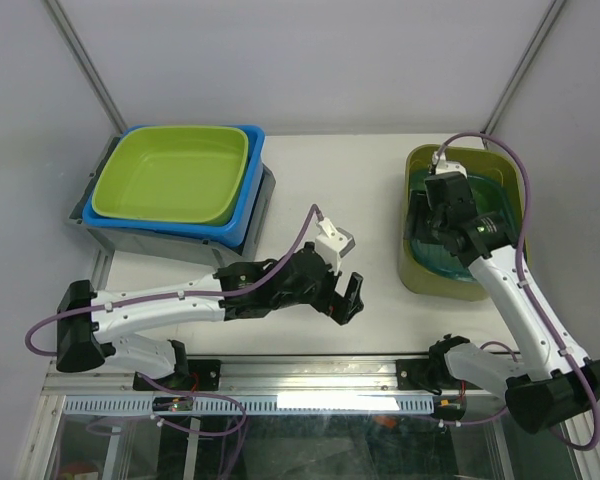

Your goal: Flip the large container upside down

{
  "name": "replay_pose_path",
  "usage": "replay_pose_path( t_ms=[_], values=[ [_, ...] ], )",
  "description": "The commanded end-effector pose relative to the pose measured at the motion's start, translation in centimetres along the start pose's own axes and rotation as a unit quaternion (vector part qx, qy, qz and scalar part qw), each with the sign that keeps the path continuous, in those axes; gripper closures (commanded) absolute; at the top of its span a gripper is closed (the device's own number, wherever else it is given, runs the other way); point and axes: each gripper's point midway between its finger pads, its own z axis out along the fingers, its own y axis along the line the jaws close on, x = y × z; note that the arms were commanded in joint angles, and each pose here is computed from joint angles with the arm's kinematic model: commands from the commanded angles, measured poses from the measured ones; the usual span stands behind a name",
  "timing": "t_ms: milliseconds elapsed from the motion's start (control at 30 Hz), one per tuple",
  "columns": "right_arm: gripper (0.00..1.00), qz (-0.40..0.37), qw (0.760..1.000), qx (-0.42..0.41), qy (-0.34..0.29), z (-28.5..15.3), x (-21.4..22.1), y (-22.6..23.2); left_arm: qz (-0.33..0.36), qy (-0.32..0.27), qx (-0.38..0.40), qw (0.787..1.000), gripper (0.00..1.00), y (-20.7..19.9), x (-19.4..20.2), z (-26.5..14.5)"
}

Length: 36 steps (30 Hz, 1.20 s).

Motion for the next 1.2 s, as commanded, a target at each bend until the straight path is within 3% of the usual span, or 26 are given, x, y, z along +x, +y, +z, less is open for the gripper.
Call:
replay_pose_path(
  t_ms=[0,367,600,800,867,1033,1167],
  values=[
    [0.40,-0.026,0.999,-0.034,0.017,-2.1,-0.1,0.5,-0.017,-0.019,0.035,0.999,0.01,-1.9,-1.1,0.8],
    [0.42,-0.072,0.993,-0.041,0.081,-1.4,2.9,0.3,-0.010,-0.008,0.033,0.999,0.01,-1.9,-0.4,1.8],
    [0.56,-0.074,0.993,-0.023,0.086,0.2,3.2,0.2,-0.014,-0.009,0.029,0.999,0.01,-1.5,-0.1,1.6],
    [0.53,-0.077,0.991,-0.026,0.103,1.2,3.9,0.6,-0.015,-0.009,0.024,1.000,0.01,-1.2,0.2,1.5],
    [0.56,-0.078,0.991,-0.027,0.106,1.5,4.0,0.7,-0.016,-0.008,0.023,1.000,0.01,-1.2,0.3,1.6],
    [0.75,-0.074,0.992,-0.031,0.102,1.4,3.9,0.8,-0.019,-0.003,0.022,1.000,0.01,-1.2,0.6,1.8],
    [0.78,-0.070,0.994,-0.032,0.083,0.4,2.8,0.7,-0.029,0.000,0.017,0.999,0.01,-0.8,1.1,1.8]
  ],
)
